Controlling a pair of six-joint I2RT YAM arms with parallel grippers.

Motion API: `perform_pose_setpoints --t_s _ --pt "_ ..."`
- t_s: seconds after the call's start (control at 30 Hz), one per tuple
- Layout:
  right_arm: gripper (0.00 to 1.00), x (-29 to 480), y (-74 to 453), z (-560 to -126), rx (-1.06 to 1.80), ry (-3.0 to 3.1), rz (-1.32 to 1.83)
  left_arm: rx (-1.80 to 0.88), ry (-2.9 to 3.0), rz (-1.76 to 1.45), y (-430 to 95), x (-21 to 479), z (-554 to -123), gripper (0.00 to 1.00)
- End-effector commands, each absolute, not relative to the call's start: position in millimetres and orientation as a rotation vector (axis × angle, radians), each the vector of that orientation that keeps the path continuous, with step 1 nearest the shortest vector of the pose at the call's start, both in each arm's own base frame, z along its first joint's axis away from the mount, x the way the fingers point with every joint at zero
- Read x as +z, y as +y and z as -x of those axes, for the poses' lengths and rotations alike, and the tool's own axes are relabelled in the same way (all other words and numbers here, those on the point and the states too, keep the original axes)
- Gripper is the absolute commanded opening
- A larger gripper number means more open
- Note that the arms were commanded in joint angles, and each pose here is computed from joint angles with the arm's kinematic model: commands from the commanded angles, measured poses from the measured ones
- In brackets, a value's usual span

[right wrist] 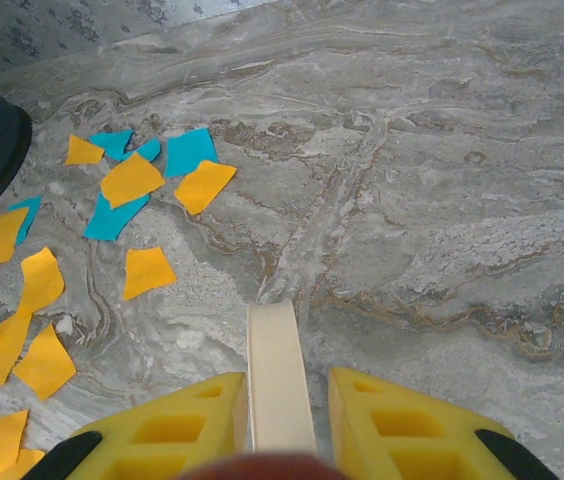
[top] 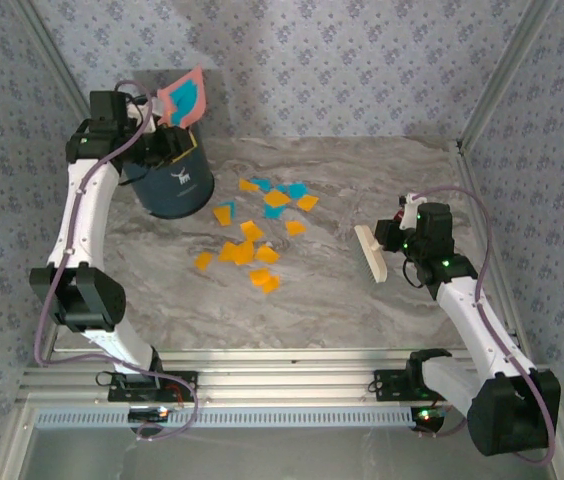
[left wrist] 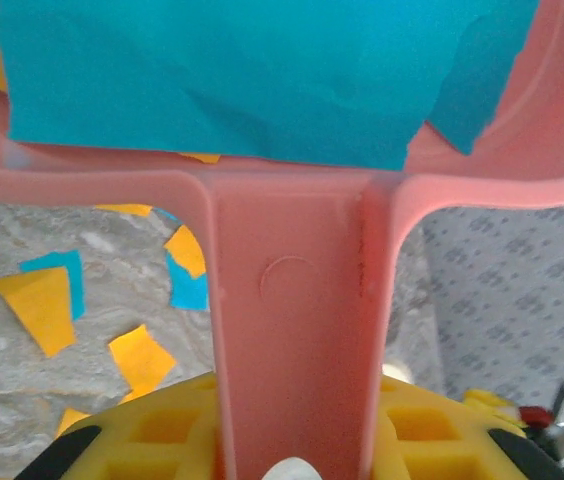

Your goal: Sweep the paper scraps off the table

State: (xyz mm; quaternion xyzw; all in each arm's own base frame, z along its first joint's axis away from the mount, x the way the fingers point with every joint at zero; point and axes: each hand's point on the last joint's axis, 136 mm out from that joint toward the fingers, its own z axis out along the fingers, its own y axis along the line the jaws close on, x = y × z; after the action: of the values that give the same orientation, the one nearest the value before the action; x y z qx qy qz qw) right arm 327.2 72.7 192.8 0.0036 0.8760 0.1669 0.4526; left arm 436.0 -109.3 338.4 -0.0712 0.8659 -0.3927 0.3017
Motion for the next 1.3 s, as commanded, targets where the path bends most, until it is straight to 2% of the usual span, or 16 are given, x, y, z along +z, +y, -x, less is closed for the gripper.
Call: perform_pose_setpoints --t_s 0.0,0.5,1.27 --pt "0.00 209.8 75.1 -333.2 0.443 2.126 -0.020 -1.205 2.215 0.235 -109.7 355.2 -441.1 0.00" --pt "0.00 204.6 79.4 -336.9 0.460 2.146 -0.018 -1.423 2.094 0.418 -89.1 356.3 -455.4 0.00" --pt "0.00 199.8 81.4 -337.1 0.457 2.158 -0.016 -1.625 1.968 0.545 -89.2 363.8 -464.0 0.00"
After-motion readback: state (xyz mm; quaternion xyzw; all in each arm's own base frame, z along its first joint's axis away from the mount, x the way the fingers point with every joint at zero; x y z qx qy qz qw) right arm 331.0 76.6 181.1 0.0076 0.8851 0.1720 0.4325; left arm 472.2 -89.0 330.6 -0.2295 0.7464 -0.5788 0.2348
